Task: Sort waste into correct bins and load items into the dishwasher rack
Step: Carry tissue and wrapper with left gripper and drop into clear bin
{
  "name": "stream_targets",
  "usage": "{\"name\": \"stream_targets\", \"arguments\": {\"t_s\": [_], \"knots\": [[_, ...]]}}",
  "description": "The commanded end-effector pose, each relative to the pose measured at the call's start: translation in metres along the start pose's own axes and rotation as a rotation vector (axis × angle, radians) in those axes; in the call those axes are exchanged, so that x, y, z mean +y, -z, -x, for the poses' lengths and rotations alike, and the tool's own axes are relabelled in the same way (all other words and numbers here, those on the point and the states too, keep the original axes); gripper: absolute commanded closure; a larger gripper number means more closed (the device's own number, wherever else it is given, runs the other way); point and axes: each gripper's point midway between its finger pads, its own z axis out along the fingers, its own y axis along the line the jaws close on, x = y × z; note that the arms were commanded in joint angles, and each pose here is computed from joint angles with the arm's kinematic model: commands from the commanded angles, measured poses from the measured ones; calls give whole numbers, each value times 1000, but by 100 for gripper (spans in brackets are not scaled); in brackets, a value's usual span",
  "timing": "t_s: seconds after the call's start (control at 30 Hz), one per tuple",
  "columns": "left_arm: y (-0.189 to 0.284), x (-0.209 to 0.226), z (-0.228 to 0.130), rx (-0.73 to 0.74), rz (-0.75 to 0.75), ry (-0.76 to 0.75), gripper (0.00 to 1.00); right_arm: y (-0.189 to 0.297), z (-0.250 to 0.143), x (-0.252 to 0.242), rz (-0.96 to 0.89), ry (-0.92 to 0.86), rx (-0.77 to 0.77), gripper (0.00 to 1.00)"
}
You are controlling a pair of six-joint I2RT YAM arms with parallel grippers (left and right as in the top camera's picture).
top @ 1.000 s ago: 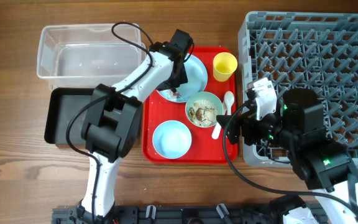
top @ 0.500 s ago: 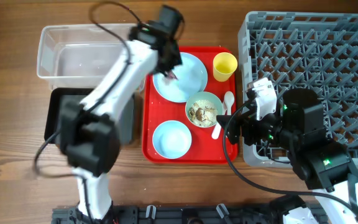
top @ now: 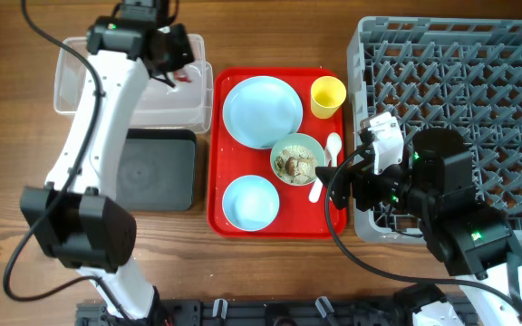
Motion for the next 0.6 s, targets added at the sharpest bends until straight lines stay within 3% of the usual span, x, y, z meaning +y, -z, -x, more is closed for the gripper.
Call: {"name": "stream_targets", "arguments": {"t_s": [0.0, 0.13, 0.23, 0.4, 0.57], "knots": [[-38, 31, 3, 42, 71, -1, 62, 3, 9, 3, 13, -3, -19, 0], [-60, 47, 1, 72, 96, 24, 29, 1, 8, 2, 12, -5, -14, 1], [-64, 49, 0, 78, 100, 26, 13, 1, 8, 2, 12, -7, -11, 0], [-60, 42, 3, 69, 59, 20, 7, 0, 8, 2, 12, -7, -10, 0], [-50, -5, -10, 119, -150, -100, 7, 0, 8, 2, 12, -7, -10, 0]]}}
